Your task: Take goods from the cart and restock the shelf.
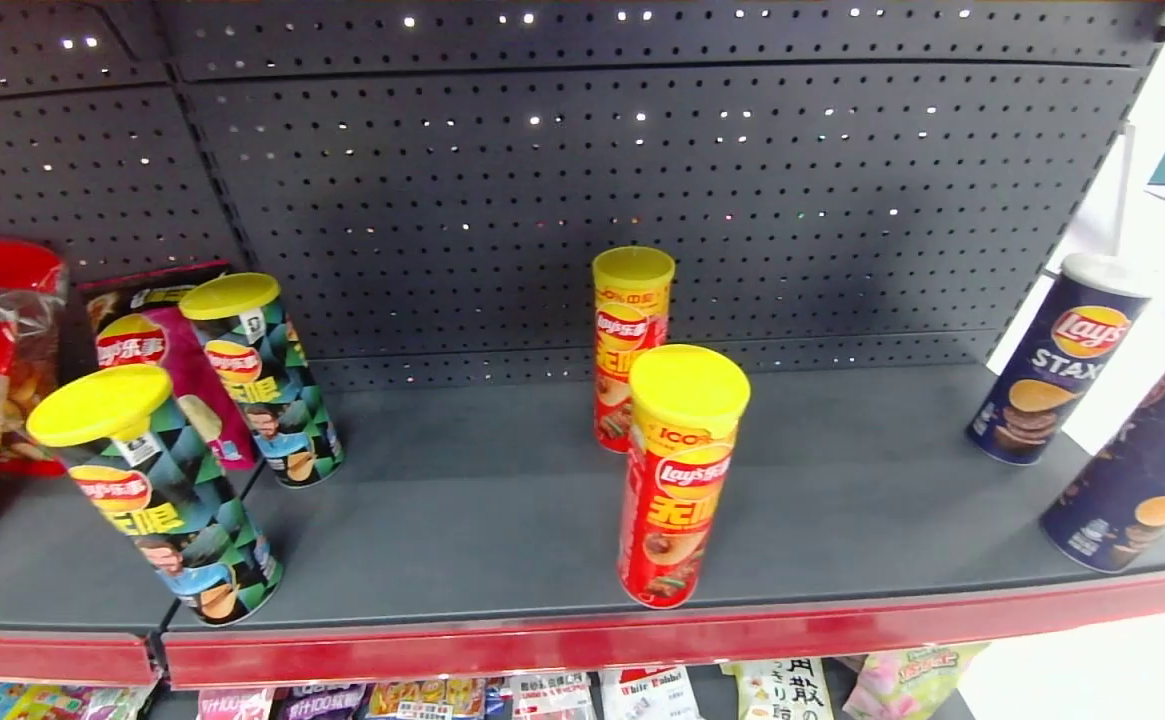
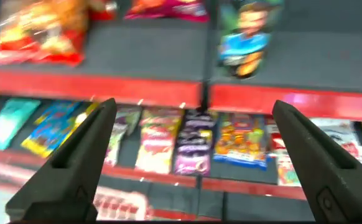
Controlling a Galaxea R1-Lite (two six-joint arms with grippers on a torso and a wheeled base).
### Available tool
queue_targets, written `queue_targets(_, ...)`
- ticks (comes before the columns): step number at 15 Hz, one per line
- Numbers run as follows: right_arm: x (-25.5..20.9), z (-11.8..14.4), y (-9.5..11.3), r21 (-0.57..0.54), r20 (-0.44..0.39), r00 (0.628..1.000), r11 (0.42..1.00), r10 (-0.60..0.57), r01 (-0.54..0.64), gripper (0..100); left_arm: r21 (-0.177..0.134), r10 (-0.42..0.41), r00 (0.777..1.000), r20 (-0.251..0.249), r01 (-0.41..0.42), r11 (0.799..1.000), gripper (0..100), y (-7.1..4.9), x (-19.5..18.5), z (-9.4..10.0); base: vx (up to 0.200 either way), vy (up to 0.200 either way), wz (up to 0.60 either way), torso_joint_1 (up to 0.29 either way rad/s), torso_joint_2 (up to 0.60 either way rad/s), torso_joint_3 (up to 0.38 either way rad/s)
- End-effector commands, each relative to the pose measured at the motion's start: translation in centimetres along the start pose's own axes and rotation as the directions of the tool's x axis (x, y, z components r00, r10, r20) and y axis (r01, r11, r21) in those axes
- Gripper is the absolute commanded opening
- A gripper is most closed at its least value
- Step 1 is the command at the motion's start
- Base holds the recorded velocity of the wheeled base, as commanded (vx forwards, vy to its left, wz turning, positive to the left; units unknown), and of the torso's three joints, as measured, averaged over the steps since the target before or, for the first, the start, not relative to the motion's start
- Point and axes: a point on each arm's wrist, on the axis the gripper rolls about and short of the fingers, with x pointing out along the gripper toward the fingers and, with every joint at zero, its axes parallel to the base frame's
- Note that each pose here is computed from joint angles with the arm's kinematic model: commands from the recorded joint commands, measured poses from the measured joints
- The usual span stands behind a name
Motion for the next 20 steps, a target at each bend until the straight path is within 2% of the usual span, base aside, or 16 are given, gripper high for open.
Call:
queue_targets(1, 0.0, 0.0, 0.0, 0.000, 0.000, 1.000, 1.000, 0.001, -0.001, 100, -0.001, -0.009, 1.000, -0.008, 0.009, 1.000, 100, -0.1, 0.3, -0.2, 0.000, 0.000, 0.00, 0.000, 0.00, 0.000)
queue_targets(2, 0.0, 0.0, 0.0, 0.000, 0.002, 1.000, 1.000, 0.001, -0.001, 100, -0.006, -0.039, 0.999, -0.006, 0.039, 0.999, 100, -0.2, 0.6, -0.5, 0.000, 0.000, 0.00, 0.000, 0.00, 0.000)
queue_targets(4, 0.0, 0.0, 0.0, -0.003, 0.002, 1.000, 1.000, 0.002, -0.002, 100, -0.038, -0.125, 0.990, 0.058, 0.127, 0.991, 100, -0.5, 1.9, -1.1, 0.000, 0.000, 0.00, 0.000, 0.00, 0.000)
queue_targets(6, 0.0, 0.0, 0.0, -0.008, 0.002, 1.000, 1.000, 0.002, -0.002, 100, -0.035, -0.137, 0.984, 0.115, 0.142, 0.989, 100, -0.7, 3.4, -2.5, 0.000, 0.000, 0.00, 0.000, 0.00, 0.000)
queue_targets(7, 0.0, 0.1, 0.0, -0.025, 0.003, 1.000, 1.000, 0.002, -0.002, 100, -0.030, -0.123, 0.984, 0.132, 0.128, 0.991, 100, -0.8, 4.3, -4.0, 0.000, 0.000, 0.00, 0.000, 0.00, 0.000)
queue_targets(8, -0.3, 1.5, 0.0, -0.033, 0.042, 0.999, 0.999, 0.022, -0.021, 100, -0.034, -0.114, 0.990, 0.083, 0.117, 0.993, 100, -0.8, 4.4, -4.4, 0.000, 0.000, 0.00, 0.000, 0.00, 0.000)
queue_targets(10, 1.4, 9.6, 0.1, 0.024, 0.022, 0.997, 0.997, 0.068, -0.068, 100, -0.034, -0.126, 0.988, 0.095, 0.129, 0.991, 100, -0.8, 4.4, -4.4, 0.000, 0.000, 0.00, 0.000, 0.00, 0.000)
queue_targets(11, 2.1, 12.5, 0.1, 0.042, 0.043, 0.989, 0.988, 0.144, -0.146, 100, -0.032, -0.139, 0.986, 0.095, 0.143, 0.989, 100, -0.8, 4.4, -4.4, 0.000, 0.000, 0.00, 0.000, 0.00, 0.000)
queue_targets(13, 2.9, 13.0, 0.5, -0.060, 0.007, 0.934, 0.932, 0.358, -0.357, 100, -0.024, -0.169, 0.981, 0.097, 0.172, 0.985, 100, -0.8, 4.4, -4.4, 0.000, 0.000, 0.00, 0.000, 0.00, 0.000)
queue_targets(14, 3.8, 12.9, 0.7, -0.074, -0.037, 0.916, 0.913, 0.399, -0.400, 100, -0.021, -0.169, 0.981, 0.098, 0.172, 0.985, 100, -0.8, 4.4, -4.4, 0.000, 0.000, 0.00, 0.000, 0.00, 0.000)
queue_targets(17, 7.3, 14.5, 1.5, -0.042, -0.133, 0.880, 0.885, 0.456, -0.464, 100, -0.011, -0.163, 0.982, 0.098, 0.165, 0.986, 100, -0.7, 4.4, -4.4, 0.000, 0.000, 0.00, 0.000, 0.00, 0.000)
queue_targets(20, 9.8, 14.2, 2.3, -0.019, -0.220, 0.845, 0.863, 0.488, -0.504, 100, -0.011, -0.150, 0.984, 0.098, 0.151, 0.988, 100, -0.7, 4.4, -4.4, 0.000, 0.000, 0.00, 0.000, 0.00, 0.000)
